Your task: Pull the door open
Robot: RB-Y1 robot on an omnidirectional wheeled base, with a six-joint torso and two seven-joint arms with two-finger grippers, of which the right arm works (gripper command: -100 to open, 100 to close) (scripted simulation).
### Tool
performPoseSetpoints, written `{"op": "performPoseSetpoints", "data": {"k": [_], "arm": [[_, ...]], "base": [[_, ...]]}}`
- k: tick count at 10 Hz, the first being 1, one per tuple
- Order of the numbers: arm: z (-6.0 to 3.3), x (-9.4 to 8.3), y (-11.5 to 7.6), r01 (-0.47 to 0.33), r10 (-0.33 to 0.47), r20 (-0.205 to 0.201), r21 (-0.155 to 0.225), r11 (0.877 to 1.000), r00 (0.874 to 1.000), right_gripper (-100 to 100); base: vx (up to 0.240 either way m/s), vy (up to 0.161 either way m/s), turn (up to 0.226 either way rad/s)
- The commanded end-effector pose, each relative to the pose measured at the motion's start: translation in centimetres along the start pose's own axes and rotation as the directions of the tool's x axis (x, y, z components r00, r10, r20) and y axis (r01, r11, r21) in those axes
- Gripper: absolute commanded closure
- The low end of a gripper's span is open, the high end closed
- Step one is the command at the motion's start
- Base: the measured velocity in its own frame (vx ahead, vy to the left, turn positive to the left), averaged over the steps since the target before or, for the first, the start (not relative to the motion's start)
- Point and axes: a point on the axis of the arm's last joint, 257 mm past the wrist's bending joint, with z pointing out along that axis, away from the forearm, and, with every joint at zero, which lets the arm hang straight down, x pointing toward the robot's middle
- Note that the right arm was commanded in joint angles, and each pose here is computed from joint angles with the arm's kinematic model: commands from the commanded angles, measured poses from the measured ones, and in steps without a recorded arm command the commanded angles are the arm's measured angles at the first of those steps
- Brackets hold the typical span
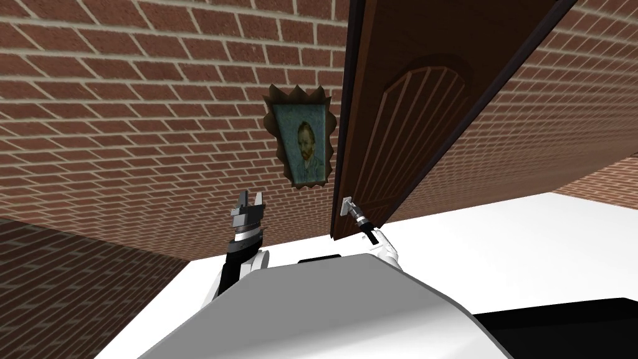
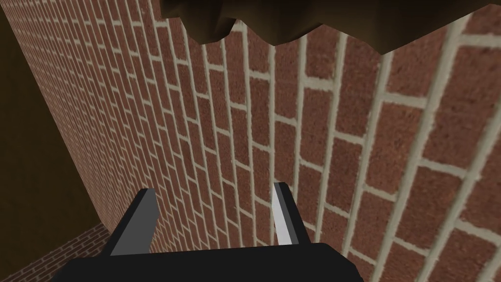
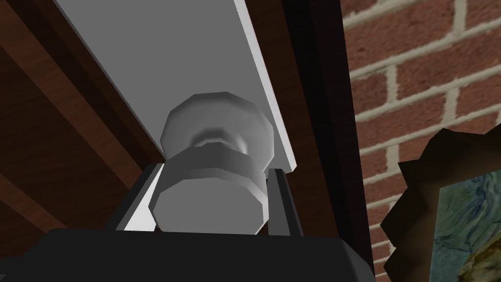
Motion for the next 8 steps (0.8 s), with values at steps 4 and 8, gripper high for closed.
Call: {"op": "performPoseSetpoints", "data": {"k": [4,8], "arm": [[0.61,-1.3,1.7,-0.17,0.172,0.056,-0.031,0.985,0.984,100],[0.84,-2.0,2.4,-0.337,0.34,0.093,-0.051,0.94,0.936,100]], "base": [[-0.076,-0.05,0.091],[-0.064,-0.045,0.081]]}}
